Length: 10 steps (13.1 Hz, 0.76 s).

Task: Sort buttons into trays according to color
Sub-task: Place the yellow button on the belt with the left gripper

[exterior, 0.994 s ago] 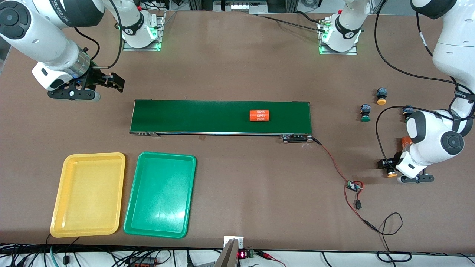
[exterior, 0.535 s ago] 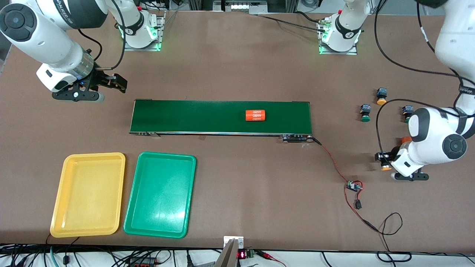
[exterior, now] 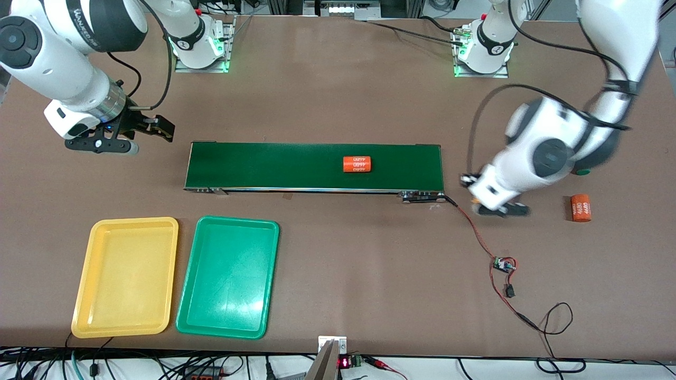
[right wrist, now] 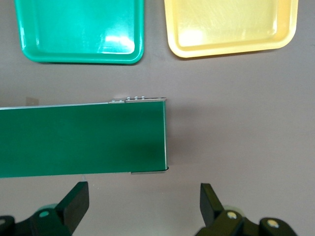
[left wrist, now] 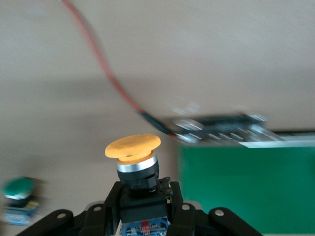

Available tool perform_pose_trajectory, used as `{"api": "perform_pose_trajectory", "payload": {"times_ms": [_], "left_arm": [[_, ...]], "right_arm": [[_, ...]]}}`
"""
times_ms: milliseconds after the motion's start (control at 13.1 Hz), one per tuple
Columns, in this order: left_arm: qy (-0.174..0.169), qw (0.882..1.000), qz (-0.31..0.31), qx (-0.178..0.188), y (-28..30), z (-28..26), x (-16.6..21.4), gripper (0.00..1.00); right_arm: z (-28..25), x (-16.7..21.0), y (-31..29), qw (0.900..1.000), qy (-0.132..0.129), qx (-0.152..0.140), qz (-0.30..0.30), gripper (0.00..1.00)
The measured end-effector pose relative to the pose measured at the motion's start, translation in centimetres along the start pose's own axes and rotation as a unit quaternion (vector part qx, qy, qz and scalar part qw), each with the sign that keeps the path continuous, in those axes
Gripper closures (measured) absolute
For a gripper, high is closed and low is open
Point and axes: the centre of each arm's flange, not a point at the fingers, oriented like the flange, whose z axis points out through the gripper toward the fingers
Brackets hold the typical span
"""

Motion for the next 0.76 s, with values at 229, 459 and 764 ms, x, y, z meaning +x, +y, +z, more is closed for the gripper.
{"api": "perform_pose_trajectory", "payload": {"times_ms": [229,459,764], "left_arm": [[0.027,0.999,0.026,-0.022,6.9,4.1,-4.0,0.58],[0.030,0.999,0.017,-0.034,10.0,7.2,-6.7,0.58],[0.034,0.998,0.003,-0.045,9.8,8.0,-6.6,0.21]], "right_arm": [[0.7,0.5,0.8,1.000,-0.005,-0.002,0.007,0.00],[0.2,0.7,0.8,1.000,-0.001,-0.001,0.006,0.00],[-0.1,0.7,0.3,1.000,0.000,-0.001,-0.011,0.00]]}}
